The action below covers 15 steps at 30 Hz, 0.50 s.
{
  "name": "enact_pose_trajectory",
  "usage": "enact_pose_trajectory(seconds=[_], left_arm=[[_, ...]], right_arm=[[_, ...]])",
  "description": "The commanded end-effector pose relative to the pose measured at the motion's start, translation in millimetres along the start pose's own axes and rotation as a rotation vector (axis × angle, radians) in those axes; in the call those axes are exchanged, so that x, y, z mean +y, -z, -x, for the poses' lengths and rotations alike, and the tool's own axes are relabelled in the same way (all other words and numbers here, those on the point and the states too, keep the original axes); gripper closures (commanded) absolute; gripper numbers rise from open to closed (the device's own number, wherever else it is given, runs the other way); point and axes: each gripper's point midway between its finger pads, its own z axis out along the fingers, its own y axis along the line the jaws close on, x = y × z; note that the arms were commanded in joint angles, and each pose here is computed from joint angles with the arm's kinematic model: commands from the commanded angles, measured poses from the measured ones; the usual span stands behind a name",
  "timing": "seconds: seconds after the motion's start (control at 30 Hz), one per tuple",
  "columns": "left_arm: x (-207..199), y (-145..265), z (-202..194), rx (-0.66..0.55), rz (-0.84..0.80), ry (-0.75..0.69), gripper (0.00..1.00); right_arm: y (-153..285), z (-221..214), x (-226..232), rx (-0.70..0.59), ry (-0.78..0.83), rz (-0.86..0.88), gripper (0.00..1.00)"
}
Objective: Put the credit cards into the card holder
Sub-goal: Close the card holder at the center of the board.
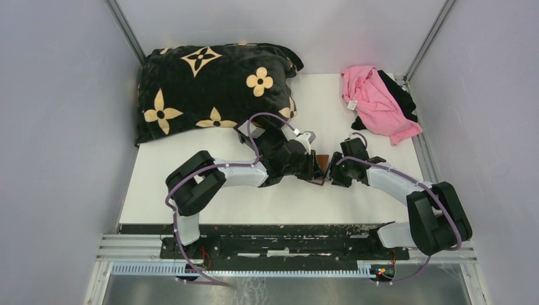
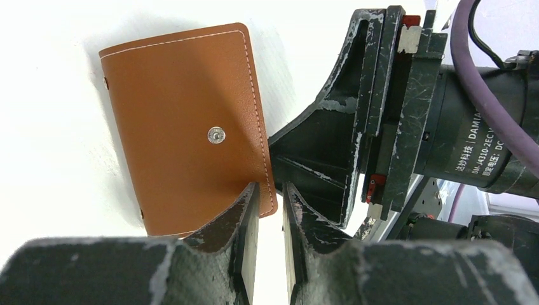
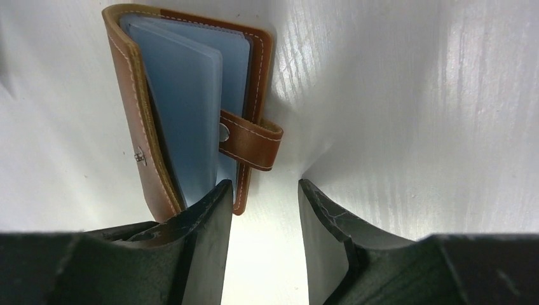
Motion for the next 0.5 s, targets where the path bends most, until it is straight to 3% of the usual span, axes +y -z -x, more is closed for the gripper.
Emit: enact_pose_trajectory(seconds=[0.0,0.47], left_arm=[[-6.6,-1.9,0.3,-0.007,-0.031,0.004,0.73],[22.5,3.0,-15.4,0.030,0.072,-0.050,0.73]], right_arm=[[1.2,12.9,-10.7,-0.049,0.060,-0.073,0.51],[-3.4,28.3,-8.6,-0.088,0.123,-0.111,0.51]])
